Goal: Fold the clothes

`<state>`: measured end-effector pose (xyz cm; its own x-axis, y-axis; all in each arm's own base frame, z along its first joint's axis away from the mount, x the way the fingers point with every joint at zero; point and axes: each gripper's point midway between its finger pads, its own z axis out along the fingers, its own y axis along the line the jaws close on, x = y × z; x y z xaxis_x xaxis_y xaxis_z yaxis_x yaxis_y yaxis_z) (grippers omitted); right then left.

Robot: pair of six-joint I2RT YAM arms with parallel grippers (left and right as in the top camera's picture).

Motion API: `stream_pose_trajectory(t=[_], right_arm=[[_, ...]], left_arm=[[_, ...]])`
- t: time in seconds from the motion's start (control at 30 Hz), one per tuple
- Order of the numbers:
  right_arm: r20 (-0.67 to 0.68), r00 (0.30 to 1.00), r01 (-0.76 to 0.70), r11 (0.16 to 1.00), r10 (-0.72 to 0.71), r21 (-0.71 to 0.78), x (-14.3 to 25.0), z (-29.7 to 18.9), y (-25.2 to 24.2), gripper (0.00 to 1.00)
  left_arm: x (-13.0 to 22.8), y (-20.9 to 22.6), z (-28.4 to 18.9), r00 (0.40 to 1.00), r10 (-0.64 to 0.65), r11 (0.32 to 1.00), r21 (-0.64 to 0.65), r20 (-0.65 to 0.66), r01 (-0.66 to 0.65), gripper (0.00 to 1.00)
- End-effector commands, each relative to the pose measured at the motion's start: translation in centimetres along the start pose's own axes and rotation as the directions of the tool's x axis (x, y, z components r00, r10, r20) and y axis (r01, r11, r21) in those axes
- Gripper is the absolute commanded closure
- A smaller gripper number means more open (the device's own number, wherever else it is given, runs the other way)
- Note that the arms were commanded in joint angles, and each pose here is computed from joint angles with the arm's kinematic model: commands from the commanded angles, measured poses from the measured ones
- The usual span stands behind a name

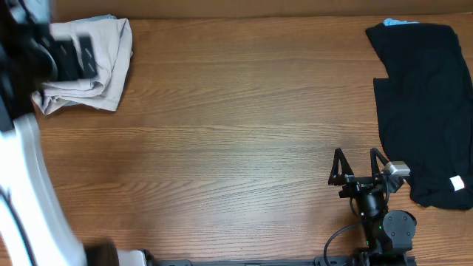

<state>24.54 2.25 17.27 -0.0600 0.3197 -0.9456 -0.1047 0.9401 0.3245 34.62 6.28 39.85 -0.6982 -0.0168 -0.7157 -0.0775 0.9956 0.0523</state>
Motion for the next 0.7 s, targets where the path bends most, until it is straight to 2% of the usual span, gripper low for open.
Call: stream_pose_trajectory(t=[0.0,0.2,0.37,0.4,0.57,0.67], right_arm=[[0.008,1.0,-0.003,1.0,0.003,0.002,0.1,0.0,-0.1,0.0],[0.008,1.0,-0.003,1.0,0.003,0.002,0.1,0.0,-0.1,0.0],[0.008,1.0,-0.003,1.0,0.003,0.002,0.1,0.0,-0.1,0.0],[0.008,1.0,-0.003,1.0,0.003,0.002,0.1,0.0,-0.1,0.0],[0.008,1.0,-0.003,1.0,0.003,0.002,0.1,0.0,-0.1,0.0],[0.008,1.0,-0.003,1.0,0.003,0.002,0.1,0.0,-0.1,0.0]], left_arm=[[3.8,-1.7,-2.4,0.999,0.022,1.0,0.009,0.031,-0.023,0.0],[7.0,-6.9,-1.4,0.954,-0.007,0.977,0.206,0.299,-0.057,0.0],[12.0,-8.8,0.6,0.859,-0.076,0.962,0.264,0.506,-0.07,0.0],[14.2,-9.0,1.5,0.826,-0.113,0.958,0.281,0.552,-0.056,0.0],[19.1,-9.2,4.2,0.78,-0.161,0.953,0.302,0.605,-0.037,0.0],[20.5,-9.2,4.9,0.759,-0.163,0.954,0.297,0.63,-0.042,0.0]])
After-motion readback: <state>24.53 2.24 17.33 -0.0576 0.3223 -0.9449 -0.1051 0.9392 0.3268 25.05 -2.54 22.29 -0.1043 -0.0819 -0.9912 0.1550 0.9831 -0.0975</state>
